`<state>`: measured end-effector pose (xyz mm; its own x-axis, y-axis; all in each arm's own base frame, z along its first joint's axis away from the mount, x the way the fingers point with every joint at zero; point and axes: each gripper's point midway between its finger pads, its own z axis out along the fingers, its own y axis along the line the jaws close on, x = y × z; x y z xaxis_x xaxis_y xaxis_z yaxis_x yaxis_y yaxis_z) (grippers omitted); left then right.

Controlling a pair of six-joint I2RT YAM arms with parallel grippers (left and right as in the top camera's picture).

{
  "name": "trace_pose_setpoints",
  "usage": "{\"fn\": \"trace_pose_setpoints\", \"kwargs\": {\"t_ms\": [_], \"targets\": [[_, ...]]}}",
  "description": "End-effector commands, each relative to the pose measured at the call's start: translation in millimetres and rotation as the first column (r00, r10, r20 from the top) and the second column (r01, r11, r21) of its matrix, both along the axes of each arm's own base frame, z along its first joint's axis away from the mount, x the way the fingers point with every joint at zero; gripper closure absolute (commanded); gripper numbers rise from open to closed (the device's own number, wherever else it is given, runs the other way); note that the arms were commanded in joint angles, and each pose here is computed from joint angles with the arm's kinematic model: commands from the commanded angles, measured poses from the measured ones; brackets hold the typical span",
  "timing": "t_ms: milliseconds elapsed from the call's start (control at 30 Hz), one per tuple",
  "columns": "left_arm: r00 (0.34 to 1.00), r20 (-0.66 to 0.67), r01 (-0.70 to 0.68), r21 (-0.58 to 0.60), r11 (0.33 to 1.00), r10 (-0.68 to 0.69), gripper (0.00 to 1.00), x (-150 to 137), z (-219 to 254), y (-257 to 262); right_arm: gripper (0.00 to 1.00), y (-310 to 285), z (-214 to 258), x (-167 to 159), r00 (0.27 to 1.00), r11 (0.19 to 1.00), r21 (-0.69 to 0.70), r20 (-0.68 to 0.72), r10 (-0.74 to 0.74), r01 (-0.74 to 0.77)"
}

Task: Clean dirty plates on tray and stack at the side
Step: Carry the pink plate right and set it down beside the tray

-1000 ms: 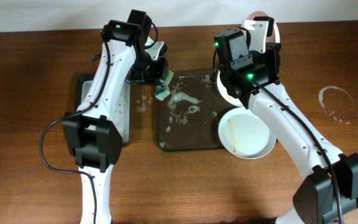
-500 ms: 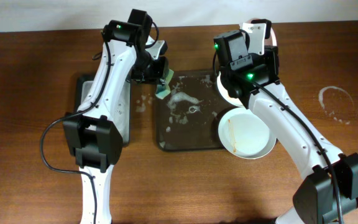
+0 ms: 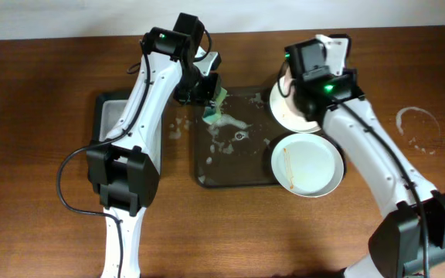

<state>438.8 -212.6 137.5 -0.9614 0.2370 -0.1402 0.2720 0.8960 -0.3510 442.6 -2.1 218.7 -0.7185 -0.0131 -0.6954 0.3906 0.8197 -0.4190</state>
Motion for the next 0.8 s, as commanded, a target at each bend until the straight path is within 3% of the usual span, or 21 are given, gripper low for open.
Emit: {"fn": "trace_pose_setpoints", "kwargs": {"t_ms": [0,167,267,467,533,767], "targets": [[0.999,0.054,-0.001,-0.009,1.0,0.002,0.99,4.9,18.0,1.9,0.96,-9.0,-22.5,-0.7,0.998,0.93,0.367,-0.04,0.051,-0.032],[0.999,0.054,-0.001,-0.009,1.0,0.002,0.99,5.0,18.0,1.9,0.96,-58.0,-33.2,-5.3,0.999,0.76,0.649,-0.034,0.015,0.011],[0.998,0.055,-0.001,-0.009,1.0,0.001,0.99,5.1,18.0,1.9,0.96,-102.1,-32.4,-14.2,0.997,0.68,0.73,-0.018,-0.081,0.068],[0.999,0.054,-0.001,-0.009,1.0,0.002,0.99,4.9,18.0,1.9,0.96,-199.3,-44.9,-49.6,0.945,0.616,0.748,-0.046,-0.323,0.247],[0.998,0.056,-0.001,-0.009,1.0,0.001,0.99,5.3,18.0,1.9,0.96,-232.0,-62.8,-67.5,0.891,0.575,0.735,-0.088,-0.445,0.36],[0.998,0.065,-0.001,-0.012,1.0,0.002,0.99,7.4,18.6,1.1,0.96,-273.3,-144.1,-103.5,0.797,0.427,0.732,-0.26,-0.545,0.531]]}}
